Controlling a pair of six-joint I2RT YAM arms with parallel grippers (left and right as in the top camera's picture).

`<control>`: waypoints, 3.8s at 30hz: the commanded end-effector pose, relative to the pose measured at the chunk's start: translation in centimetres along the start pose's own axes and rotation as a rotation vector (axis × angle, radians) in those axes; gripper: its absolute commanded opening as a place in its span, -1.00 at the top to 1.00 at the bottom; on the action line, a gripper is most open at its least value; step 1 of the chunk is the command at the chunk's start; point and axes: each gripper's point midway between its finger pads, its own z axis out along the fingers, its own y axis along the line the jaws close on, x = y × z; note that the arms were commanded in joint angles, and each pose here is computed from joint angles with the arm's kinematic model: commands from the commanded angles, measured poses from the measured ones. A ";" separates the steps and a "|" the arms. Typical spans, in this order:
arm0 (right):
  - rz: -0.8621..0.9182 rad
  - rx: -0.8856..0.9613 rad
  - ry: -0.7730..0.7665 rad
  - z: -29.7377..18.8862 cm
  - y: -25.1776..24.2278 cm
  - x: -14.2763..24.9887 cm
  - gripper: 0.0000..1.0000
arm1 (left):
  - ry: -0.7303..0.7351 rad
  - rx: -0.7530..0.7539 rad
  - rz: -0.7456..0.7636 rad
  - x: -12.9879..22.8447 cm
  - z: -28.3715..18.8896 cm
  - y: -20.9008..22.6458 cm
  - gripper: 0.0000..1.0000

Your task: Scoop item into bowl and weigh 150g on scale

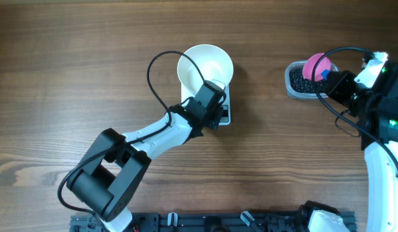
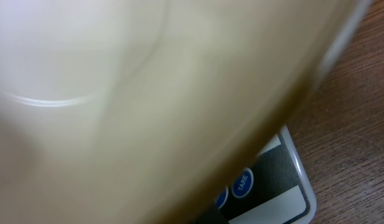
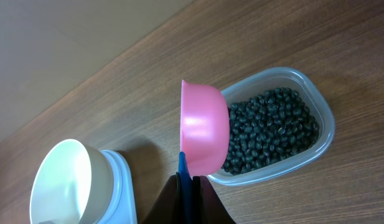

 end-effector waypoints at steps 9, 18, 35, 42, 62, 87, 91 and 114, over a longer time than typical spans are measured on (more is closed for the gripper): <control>-0.016 0.009 -0.029 -0.3 0.1 -1.1 0.91 | 0.067 -0.005 0.007 1.9 0.5 0.4 0.92; -0.015 0.009 -0.029 -0.3 0.1 -1.1 0.91 | 0.092 -0.004 0.011 2.5 0.4 0.3 0.92; -0.015 0.009 -0.029 -0.3 0.1 -1.0 0.91 | 0.094 0.016 0.011 2.6 0.6 0.0 0.92; -0.002 0.009 -0.029 -0.3 0.1 -1.1 0.91 | -0.032 0.052 0.006 -1.1 -3.9 -0.7 0.92; 0.006 0.009 -0.030 -0.3 0.1 -1.1 0.91 | -0.108 0.097 0.129 -1.7 -16.3 4.0 0.92; 0.007 0.023 -0.034 -0.3 -0.1 -1.1 0.91 | -0.120 0.164 0.252 -0.9 -17.1 9.8 0.92; 0.007 0.023 -0.034 -0.3 -0.1 -1.1 0.91 | -0.120 0.155 0.230 -0.9 -17.1 10.6 0.92; 0.007 0.023 -0.035 -0.3 -0.2 -1.2 0.91 | -0.072 0.274 0.271 -0.1 -14.2 9.4 0.29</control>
